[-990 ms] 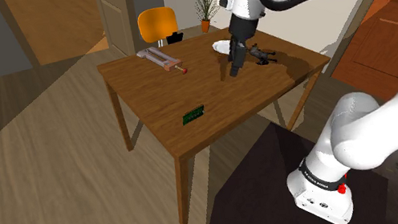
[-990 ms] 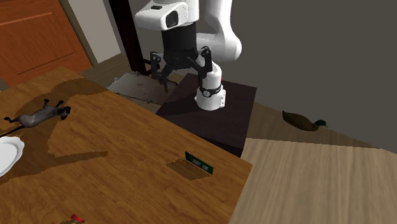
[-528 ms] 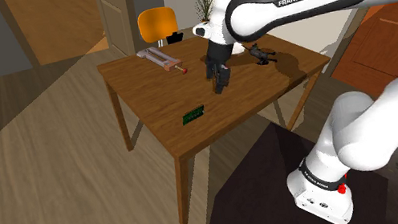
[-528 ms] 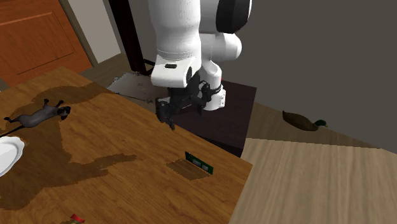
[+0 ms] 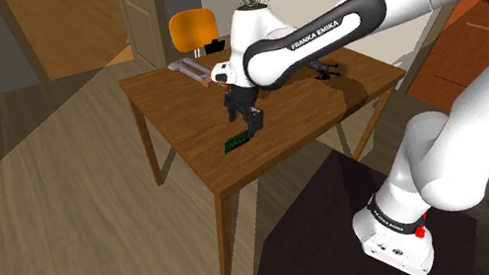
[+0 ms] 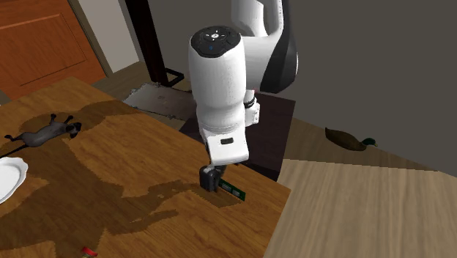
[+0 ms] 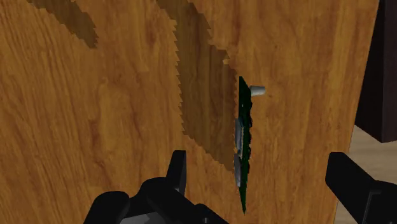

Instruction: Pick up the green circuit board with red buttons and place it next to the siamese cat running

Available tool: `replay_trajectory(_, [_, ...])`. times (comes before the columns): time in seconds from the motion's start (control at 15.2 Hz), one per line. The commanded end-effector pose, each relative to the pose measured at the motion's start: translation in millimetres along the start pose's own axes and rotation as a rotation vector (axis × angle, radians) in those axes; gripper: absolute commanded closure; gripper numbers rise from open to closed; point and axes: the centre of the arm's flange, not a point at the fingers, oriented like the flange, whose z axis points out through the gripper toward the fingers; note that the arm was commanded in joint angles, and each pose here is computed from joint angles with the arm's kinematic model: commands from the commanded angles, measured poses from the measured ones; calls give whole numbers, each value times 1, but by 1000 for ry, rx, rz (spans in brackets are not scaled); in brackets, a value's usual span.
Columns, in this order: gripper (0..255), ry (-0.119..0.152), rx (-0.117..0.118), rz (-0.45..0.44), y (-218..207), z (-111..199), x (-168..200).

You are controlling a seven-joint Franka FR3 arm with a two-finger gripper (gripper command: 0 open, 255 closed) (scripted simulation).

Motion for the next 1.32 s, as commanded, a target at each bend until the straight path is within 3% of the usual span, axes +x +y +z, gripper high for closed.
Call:
replay_trajectory(0.0, [0,-1,2,-46,0,17,8])
replay_trajectory(0.46, [0,-1,2,-46,0,52,8])
replay_trajectory(0.92, [0,-1,2,-46,0,52,8])
replay_trajectory(0.99, [255,-1,2,-46,0,52,8])
replay_trajectory(1.25, [255,-1,2,-46,0,52,8])
